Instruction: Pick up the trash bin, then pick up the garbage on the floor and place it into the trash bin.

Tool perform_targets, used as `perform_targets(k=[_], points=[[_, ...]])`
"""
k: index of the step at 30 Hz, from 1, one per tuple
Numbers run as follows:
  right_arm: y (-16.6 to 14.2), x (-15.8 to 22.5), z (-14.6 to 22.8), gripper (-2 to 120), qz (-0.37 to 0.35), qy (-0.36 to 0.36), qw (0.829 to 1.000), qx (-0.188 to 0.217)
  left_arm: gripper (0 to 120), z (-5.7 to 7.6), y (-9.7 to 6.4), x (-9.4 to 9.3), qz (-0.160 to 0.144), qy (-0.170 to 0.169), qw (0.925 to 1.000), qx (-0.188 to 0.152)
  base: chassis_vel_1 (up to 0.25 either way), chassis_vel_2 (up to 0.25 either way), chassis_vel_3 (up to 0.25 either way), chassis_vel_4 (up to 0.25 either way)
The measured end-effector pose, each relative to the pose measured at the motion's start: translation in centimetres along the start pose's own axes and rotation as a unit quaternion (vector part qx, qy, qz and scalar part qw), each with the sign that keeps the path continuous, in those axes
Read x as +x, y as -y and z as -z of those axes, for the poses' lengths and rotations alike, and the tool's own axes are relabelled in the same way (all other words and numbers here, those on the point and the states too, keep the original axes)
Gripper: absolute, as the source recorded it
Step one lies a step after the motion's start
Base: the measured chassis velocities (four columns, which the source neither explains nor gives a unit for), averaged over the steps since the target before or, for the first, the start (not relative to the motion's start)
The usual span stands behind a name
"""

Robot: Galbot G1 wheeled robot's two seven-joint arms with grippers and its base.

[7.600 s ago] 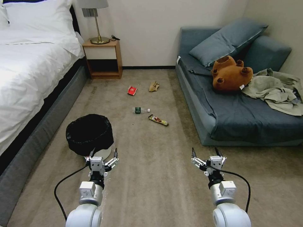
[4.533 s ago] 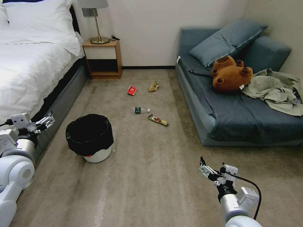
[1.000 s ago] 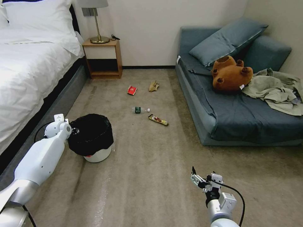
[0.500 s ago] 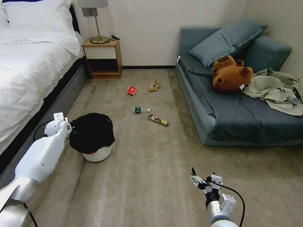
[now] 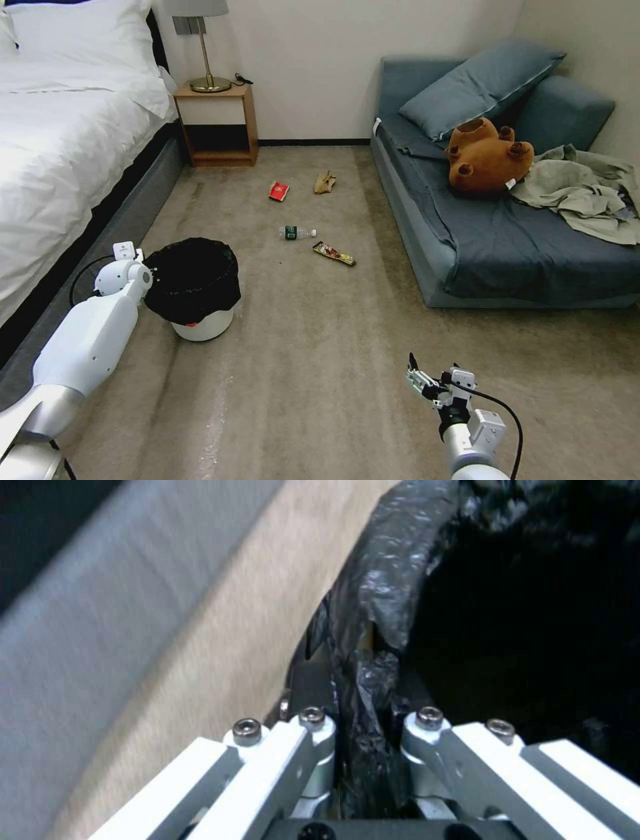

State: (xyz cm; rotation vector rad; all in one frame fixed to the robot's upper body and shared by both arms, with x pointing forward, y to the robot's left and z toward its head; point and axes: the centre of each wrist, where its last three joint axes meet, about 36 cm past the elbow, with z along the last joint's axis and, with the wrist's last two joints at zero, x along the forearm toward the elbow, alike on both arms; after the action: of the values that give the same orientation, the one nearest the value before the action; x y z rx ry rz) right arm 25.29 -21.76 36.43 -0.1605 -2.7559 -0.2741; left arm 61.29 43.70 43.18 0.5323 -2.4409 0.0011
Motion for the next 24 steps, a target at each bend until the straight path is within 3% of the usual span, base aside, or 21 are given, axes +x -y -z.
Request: perform_targets(k=[6,16,21,23,24], points=[[0.2,-0.3,1.2,100,0.003,0.004,1.0,-0.006,7,0.2,0.3,1.2,-0.006,0.029,0.9995,-0.008,0.0,0.0,0.0,0.0],[0.6,-0.1,4.1,100,0.043,-0.018,0.999,-0.021,7,-0.1,-0.2,5.0,0.001,0.079,0.9966,-0.023,0.0,0.0,0.0,0.0],[0.7,-0.7,5.5,100,0.065,-0.003,0.998,-0.008,7,-1.6,-1.1,7.6,-0.002,0.093,0.9955,-0.02,0.0,0.0,0.0,0.0],[1.2,-1.1,6.0,100,0.076,0.006,0.997,0.008,7,-3.3,-2.0,9.4,-0.003,0.097,0.9949,-0.025,0.0,0.0,0.0,0.0],[1.2,-1.1,6.0,100,0.076,0.006,0.997,0.008,7,-3.3,-2.0,9.4,-0.003,0.097,0.9949,-0.025,0.0,0.0,0.0,0.0]])
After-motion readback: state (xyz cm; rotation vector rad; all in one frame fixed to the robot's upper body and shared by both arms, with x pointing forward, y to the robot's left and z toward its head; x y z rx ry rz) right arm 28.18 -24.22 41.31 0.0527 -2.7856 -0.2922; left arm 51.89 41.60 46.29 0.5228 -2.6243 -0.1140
